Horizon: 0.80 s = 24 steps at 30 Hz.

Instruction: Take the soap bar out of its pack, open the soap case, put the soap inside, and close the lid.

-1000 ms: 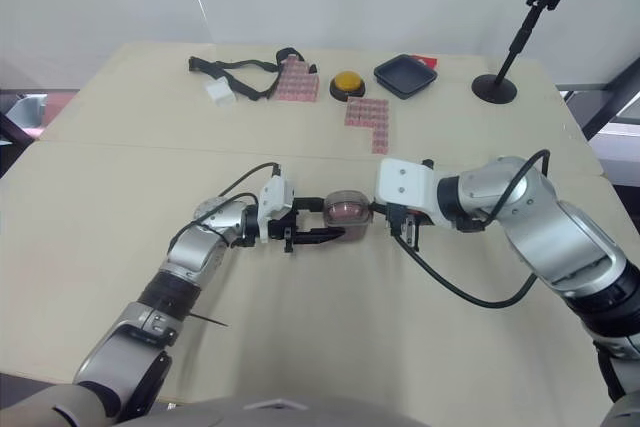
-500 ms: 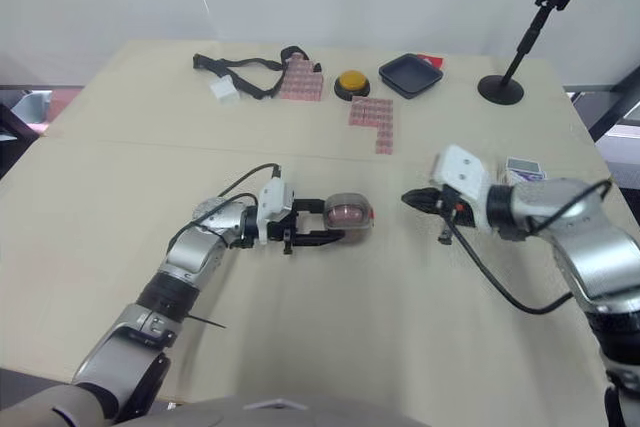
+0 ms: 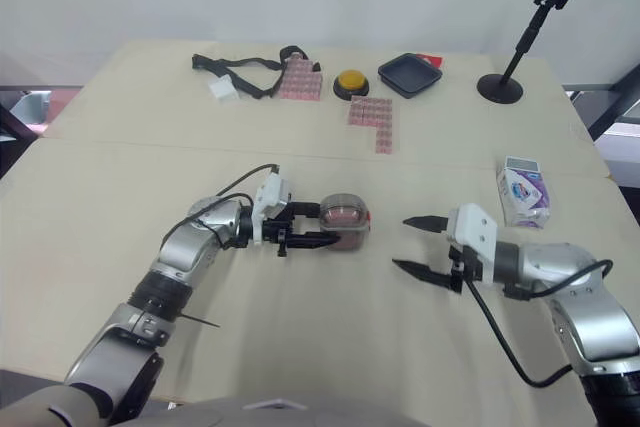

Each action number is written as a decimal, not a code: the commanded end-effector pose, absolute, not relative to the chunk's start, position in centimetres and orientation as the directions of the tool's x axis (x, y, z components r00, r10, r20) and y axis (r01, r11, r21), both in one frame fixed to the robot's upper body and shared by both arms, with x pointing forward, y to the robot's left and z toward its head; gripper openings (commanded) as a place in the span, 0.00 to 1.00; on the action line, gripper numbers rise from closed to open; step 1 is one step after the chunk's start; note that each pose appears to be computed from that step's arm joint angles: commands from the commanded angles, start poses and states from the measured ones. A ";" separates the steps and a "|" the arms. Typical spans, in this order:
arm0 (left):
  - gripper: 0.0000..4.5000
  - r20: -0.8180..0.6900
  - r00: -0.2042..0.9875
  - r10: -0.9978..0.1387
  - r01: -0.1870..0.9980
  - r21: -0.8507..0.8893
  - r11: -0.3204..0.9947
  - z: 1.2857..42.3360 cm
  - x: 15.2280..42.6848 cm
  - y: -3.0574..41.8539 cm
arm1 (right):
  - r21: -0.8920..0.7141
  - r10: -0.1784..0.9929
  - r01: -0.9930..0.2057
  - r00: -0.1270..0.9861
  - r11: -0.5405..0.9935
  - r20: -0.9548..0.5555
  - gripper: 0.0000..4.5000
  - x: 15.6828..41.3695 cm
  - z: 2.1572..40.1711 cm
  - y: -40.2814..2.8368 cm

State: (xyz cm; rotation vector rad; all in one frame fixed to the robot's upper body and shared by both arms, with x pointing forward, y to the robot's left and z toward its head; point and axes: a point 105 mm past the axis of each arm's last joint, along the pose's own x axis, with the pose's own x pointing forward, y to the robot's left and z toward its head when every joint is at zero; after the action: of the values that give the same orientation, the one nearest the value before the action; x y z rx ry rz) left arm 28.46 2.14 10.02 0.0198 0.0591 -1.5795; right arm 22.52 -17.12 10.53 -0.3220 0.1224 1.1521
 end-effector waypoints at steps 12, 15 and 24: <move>0.42 -0.125 -0.117 -0.985 0.603 -0.797 0.030 11.8 26.5 3.9 | -0.260 0.886 -0.898 0.412 0.355 -0.213 0.99 21.8 10.3 -17.5; 0.42 -0.191 -0.090 -0.978 0.508 -0.853 0.119 10.4 26.8 4.0 | -0.256 0.889 -0.898 0.412 0.358 -0.199 0.99 21.8 10.4 -17.5; 0.42 -0.363 -0.057 -0.930 0.491 -0.821 0.291 6.8 27.2 4.5 | -0.244 0.891 -0.903 0.405 0.355 -0.206 0.99 21.6 9.8 -17.5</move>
State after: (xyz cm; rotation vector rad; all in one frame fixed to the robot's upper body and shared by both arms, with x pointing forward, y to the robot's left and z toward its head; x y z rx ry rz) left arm 26.75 3.79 8.28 -0.6002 1.0595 -1.3254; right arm 21.56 -17.41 9.36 -0.3319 0.0662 1.1615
